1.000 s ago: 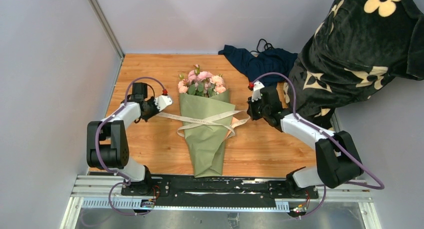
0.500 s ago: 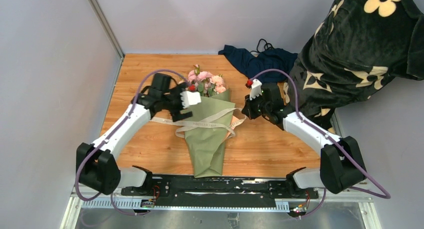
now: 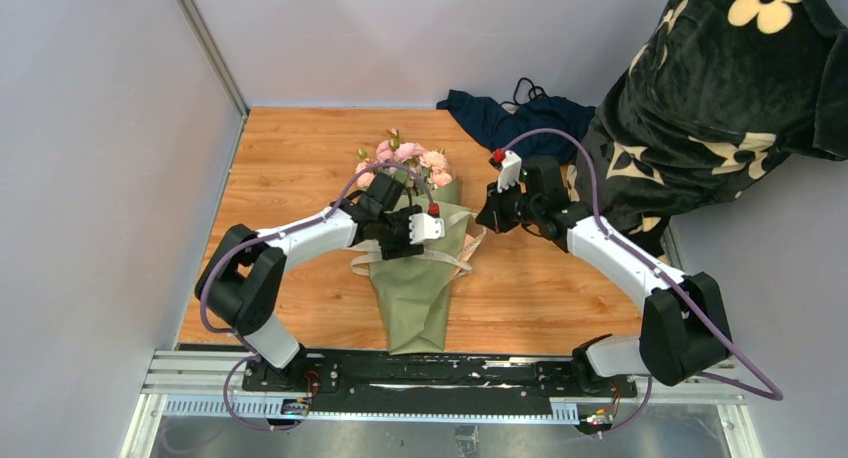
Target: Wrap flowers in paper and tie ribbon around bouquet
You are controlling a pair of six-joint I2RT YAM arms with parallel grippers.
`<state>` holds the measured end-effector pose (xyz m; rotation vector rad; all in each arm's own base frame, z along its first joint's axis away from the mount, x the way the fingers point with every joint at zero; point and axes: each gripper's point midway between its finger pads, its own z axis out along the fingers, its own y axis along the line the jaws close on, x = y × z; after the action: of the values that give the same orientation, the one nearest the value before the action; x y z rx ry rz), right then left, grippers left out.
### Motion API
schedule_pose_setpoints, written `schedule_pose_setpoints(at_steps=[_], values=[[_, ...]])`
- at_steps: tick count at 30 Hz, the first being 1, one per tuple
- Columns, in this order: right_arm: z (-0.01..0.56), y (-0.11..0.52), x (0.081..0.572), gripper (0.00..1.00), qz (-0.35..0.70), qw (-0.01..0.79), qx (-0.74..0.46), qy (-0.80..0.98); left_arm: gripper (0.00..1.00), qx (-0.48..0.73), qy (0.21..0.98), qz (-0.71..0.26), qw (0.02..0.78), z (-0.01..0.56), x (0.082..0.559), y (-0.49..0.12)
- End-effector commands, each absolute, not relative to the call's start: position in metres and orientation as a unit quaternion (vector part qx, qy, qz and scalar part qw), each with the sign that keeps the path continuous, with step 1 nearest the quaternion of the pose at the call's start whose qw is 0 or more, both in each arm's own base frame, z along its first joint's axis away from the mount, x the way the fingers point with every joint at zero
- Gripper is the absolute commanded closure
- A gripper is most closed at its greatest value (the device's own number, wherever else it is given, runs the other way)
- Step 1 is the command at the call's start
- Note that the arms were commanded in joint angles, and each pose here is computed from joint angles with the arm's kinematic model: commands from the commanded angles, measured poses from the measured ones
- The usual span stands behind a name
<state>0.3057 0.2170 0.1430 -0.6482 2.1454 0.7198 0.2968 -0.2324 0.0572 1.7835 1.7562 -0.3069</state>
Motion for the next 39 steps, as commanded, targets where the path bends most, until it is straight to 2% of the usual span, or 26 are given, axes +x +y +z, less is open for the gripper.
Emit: schedule_pose_setpoints(at_steps=[1, 3, 4, 6, 10, 12, 18, 22, 24, 26, 32, 36, 39], values=[[0.176, 0.223, 0.304, 1.0, 0.312, 0.382, -0.232, 0.838, 0.64, 0.654, 0.681, -0.09, 0.317, 0.052, 0.318, -0.24], [0.187, 0.226, 0.299, 1.0, 0.322, 0.382, -0.236, 0.833, 0.91, 0.645, 0.691, -0.093, 0.313, 0.051, 0.321, -0.242], [0.193, 0.229, 0.295, 1.0, 0.33, 0.384, -0.241, 0.828, 1.0, 0.638, 0.696, -0.094, 0.316, 0.053, 0.325, -0.244], [0.203, 0.235, 0.283, 1.0, 0.352, 0.389, -0.248, 0.814, 1.0, 0.617, 0.712, -0.092, 0.322, 0.054, 0.332, -0.247], [0.244, 0.26, 0.247, 1.0, 0.49, 0.403, -0.237, 0.736, 1.0, 0.57, 0.739, -0.104, 0.344, 0.063, 0.346, -0.254], [0.243, 0.268, 0.231, 1.0, 0.527, 0.401, -0.232, 0.712, 1.0, 0.559, 0.744, -0.11, 0.35, 0.065, 0.349, -0.258], [0.183, 0.321, 0.189, 1.0, 0.476, 0.397, -0.313, 0.72, 1.0, 0.527, 0.759, -0.138, 0.356, 0.074, 0.356, -0.268], [0.13, 0.329, 0.203, 0.99, 0.426, 0.388, -0.282, 0.767, 1.0, 0.501, 0.764, -0.169, 0.369, 0.093, 0.357, -0.27], [0.103, 0.324, 0.213, 0.93, 0.396, 0.38, -0.259, 0.795, 1.0, 0.497, 0.762, -0.179, 0.374, 0.102, 0.354, -0.269], [0.084, 0.32, 0.223, 0.83, 0.368, 0.375, -0.237, 0.817, 1.0, 0.505, 0.755, -0.188, 0.373, 0.107, 0.345, -0.268], [0.097, 0.303, 0.239, 0.64, 0.33, 0.379, -0.218, 0.836, 1.0, 0.518, 0.741, -0.205, 0.374, 0.119, 0.325, -0.265], [0.135, 0.295, 0.223, 0.53, 0.33, 0.378, -0.307, 0.809, 1.0, 0.527, 0.732, -0.208, 0.377, 0.122, 0.32, -0.263], [0.15, 0.282, 0.202, 0.51, 0.346, 0.331, -0.374, 0.794, 1.0, 0.531, 0.732, -0.2, 0.377, 0.12, 0.321, -0.261]])
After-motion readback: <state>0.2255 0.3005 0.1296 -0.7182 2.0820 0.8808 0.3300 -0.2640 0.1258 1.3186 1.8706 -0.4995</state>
